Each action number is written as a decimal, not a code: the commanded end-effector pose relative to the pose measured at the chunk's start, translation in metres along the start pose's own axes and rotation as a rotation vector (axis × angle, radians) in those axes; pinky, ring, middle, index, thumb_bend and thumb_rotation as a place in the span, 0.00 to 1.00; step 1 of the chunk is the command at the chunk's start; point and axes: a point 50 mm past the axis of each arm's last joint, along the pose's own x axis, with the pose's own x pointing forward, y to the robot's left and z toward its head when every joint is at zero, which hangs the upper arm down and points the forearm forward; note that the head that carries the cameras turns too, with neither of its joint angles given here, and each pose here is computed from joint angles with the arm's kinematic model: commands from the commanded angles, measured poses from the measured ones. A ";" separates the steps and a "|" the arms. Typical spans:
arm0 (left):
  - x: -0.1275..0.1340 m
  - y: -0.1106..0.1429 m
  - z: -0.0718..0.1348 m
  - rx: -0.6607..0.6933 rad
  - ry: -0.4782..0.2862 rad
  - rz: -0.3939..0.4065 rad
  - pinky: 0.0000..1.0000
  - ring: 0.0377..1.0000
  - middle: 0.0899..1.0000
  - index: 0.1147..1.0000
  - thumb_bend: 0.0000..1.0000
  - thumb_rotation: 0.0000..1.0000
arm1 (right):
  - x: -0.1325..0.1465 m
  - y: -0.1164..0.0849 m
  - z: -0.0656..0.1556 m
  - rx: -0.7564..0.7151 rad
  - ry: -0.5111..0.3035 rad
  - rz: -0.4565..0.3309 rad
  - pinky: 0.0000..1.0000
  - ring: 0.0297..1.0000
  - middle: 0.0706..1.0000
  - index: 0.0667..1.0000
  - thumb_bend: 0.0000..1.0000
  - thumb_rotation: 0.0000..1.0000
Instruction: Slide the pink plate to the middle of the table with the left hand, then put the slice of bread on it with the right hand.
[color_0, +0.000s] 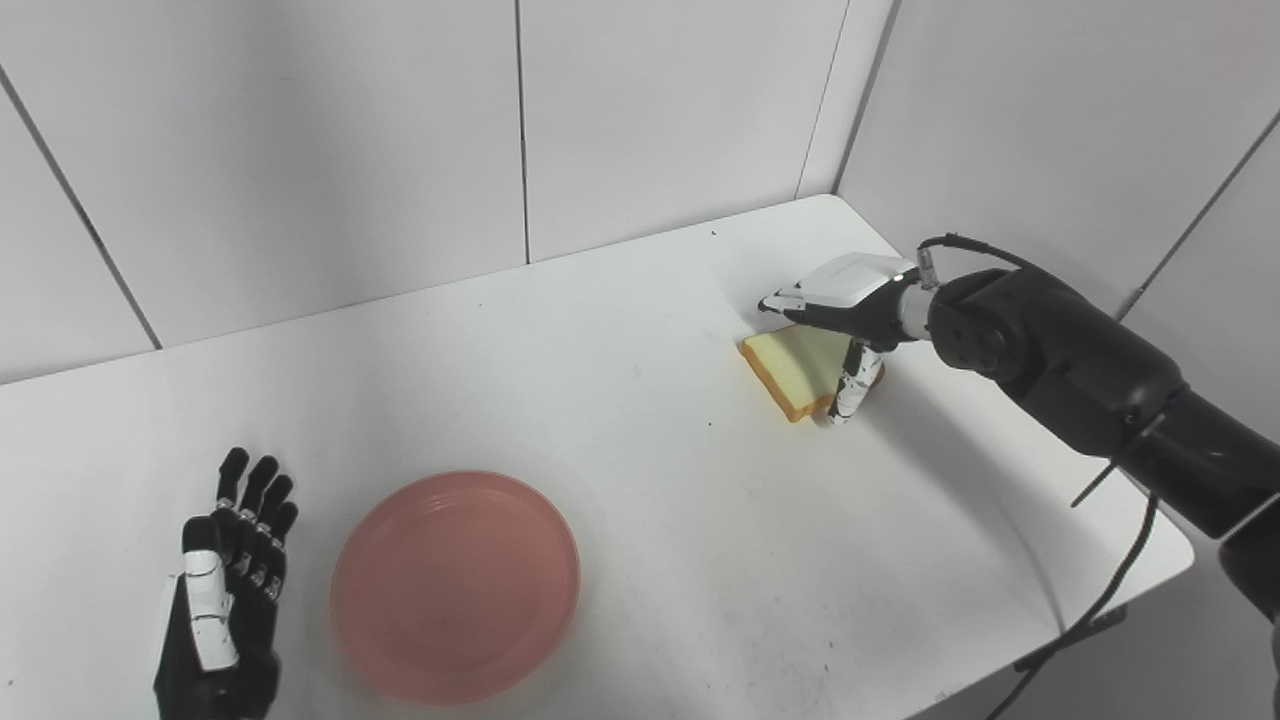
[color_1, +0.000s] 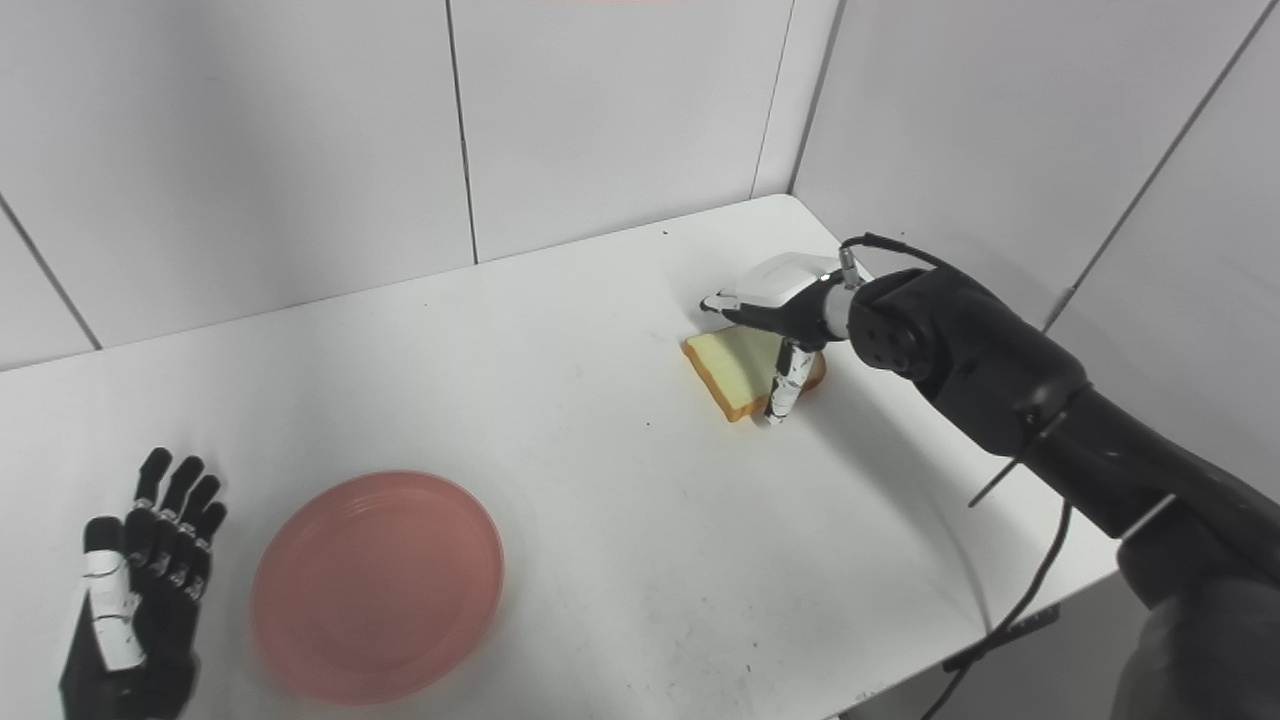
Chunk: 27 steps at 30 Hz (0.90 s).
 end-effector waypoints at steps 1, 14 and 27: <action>-0.009 0.000 -0.011 -0.018 0.058 0.016 0.99 0.98 0.97 0.97 0.70 0.99 | -0.006 -0.022 -0.007 -0.045 0.013 -0.050 1.00 1.00 1.00 1.00 1.00 0.35; -0.009 0.000 -0.010 -0.014 0.050 0.018 0.99 0.97 0.97 0.96 0.71 0.98 | 0.006 -0.016 0.000 -0.032 -0.044 -0.122 0.91 0.92 0.93 0.95 0.98 0.22; -0.011 -0.002 -0.011 -0.023 0.055 0.024 0.99 0.97 0.97 0.96 0.72 0.98 | 0.013 -0.011 0.000 -0.050 -0.047 -0.248 0.50 0.56 0.62 0.61 0.63 0.10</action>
